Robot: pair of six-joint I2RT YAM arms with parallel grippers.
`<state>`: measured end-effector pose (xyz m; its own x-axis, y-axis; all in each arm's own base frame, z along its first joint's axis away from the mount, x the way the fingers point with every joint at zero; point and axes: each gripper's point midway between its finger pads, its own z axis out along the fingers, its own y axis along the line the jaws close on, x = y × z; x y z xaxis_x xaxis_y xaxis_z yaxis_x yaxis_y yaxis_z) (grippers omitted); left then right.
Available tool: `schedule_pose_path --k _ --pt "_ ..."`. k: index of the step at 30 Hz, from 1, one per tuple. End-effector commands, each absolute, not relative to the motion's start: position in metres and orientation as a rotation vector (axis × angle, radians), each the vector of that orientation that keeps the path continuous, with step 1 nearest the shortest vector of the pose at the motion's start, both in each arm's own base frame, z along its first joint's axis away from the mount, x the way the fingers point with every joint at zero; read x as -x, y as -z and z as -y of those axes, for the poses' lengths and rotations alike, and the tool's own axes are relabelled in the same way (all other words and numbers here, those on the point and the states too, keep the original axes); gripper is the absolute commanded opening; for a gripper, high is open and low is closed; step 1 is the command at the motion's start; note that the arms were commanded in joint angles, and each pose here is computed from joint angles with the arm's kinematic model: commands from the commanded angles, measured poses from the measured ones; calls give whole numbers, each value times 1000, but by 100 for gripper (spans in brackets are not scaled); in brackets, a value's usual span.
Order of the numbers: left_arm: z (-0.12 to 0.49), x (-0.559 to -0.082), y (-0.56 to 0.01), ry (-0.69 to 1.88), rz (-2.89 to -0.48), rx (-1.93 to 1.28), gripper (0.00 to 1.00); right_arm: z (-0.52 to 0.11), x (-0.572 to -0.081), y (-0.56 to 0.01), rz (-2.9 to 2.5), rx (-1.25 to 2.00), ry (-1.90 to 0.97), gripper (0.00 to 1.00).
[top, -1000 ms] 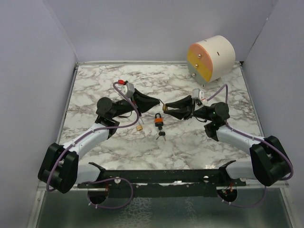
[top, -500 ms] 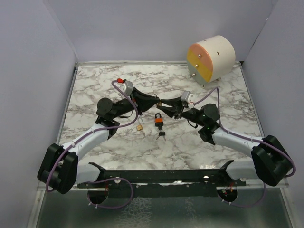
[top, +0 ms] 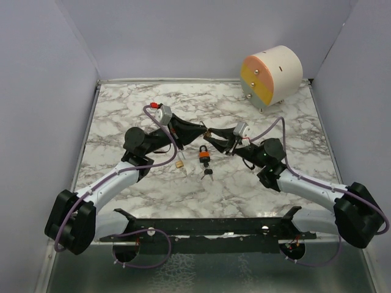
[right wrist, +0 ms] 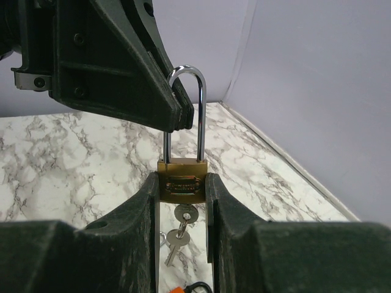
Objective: Lock with the key
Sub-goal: Lock the lock.
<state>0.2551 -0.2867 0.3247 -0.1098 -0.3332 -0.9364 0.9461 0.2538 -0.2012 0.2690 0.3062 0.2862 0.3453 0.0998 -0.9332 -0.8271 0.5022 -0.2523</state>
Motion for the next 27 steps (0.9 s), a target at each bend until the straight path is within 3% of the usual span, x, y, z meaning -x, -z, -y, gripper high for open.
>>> schedule_pose_path --k 1,9,27 --pt "283 -251 -321 1181 -1209 -707 0 -295 -255 -305 -977 841 -681 1" --pt "282 -250 -323 1177 -1206 -712 0 -287 -238 -317 -940 847 -707 1" --pt "291 -245 -319 1215 -1217 -733 0 -292 -250 -322 -949 800 -710 1"
